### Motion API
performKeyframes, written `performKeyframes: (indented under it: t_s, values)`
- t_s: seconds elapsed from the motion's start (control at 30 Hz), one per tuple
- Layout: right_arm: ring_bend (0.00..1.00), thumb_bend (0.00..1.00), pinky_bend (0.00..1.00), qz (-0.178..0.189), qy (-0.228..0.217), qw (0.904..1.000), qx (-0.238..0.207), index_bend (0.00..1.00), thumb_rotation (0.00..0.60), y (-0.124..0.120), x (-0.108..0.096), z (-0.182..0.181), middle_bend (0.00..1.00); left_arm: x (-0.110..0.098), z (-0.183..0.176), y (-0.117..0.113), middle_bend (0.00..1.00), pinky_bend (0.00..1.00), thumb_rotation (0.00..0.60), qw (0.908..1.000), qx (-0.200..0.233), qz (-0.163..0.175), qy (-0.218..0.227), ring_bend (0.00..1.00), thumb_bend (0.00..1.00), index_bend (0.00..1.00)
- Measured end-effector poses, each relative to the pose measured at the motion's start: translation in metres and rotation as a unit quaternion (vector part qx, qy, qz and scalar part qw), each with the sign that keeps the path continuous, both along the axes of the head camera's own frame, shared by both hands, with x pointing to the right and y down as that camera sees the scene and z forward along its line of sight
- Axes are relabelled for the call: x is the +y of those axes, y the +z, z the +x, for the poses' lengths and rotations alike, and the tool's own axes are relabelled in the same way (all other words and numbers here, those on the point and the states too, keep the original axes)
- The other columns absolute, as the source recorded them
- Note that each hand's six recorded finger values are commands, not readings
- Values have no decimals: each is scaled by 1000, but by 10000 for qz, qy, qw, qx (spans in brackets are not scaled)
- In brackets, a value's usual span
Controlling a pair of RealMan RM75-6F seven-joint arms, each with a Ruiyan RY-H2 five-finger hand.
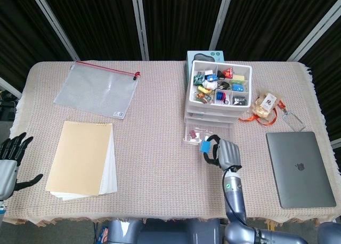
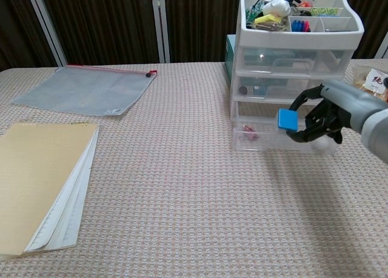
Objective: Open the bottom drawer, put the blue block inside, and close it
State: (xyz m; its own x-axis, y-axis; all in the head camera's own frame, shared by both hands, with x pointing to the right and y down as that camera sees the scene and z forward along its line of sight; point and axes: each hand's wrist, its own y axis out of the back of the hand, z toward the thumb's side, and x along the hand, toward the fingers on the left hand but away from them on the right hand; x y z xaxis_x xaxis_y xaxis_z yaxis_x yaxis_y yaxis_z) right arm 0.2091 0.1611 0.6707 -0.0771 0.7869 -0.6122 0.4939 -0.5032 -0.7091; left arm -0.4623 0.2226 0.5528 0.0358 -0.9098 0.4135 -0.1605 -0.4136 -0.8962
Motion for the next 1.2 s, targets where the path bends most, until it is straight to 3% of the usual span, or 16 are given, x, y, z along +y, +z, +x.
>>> performKeyframes:
  t_s: [0.13,0.33,0.43,0.67,0.73,0.87,0.93,1.07,1.1,1.2]
  values:
    - [818,298,753,182,217,9995,105,529,600,1,-21,15,800,-1,0,1,0,0,600,10000,8,-30,-9,0,180,78]
    - [818,158,754,103,351,9990,272,227,600,13,-30,30,800,-1,0,2,0,0,600,10000,14,-66,-13,0,179,79]
    - [818,89,754,12,349,9990,271,128,600,18,-27,32,799,-1,1,2,0,0,600,10000,18,-76,-15,0,179,79]
    - [800,74,742,23,385,9990,209,103,600,19,-22,34,780,0,1,1,0,0,600,10000,43,-41,-8,0,179,79]
    - [758,73,711,81,380,9991,190,114,600,17,-22,34,734,0,1,0,0,0,600,10000,48,-35,-6,0,178,78]
    - [594,101,607,214,297,9993,84,227,600,8,-21,32,570,0,1,0,0,0,600,10000,56,-24,2,0,180,79]
    - [563,142,600,284,165,9995,26,270,600,4,-19,30,537,0,1,0,0,0,600,10000,58,-21,2,0,180,79]
    - [449,165,550,509,-174,9984,-145,274,600,-8,-14,27,445,0,2,-1,0,0,600,10000,72,-1,14,0,179,78]
    - [365,165,507,589,-276,9977,-183,269,600,-12,-12,26,387,0,2,-1,0,0,600,10000,76,7,20,0,180,78]
    - [113,165,213,902,-739,9929,-254,238,600,-24,-6,24,209,1,3,-2,0,0,600,10000,80,32,39,0,179,78]
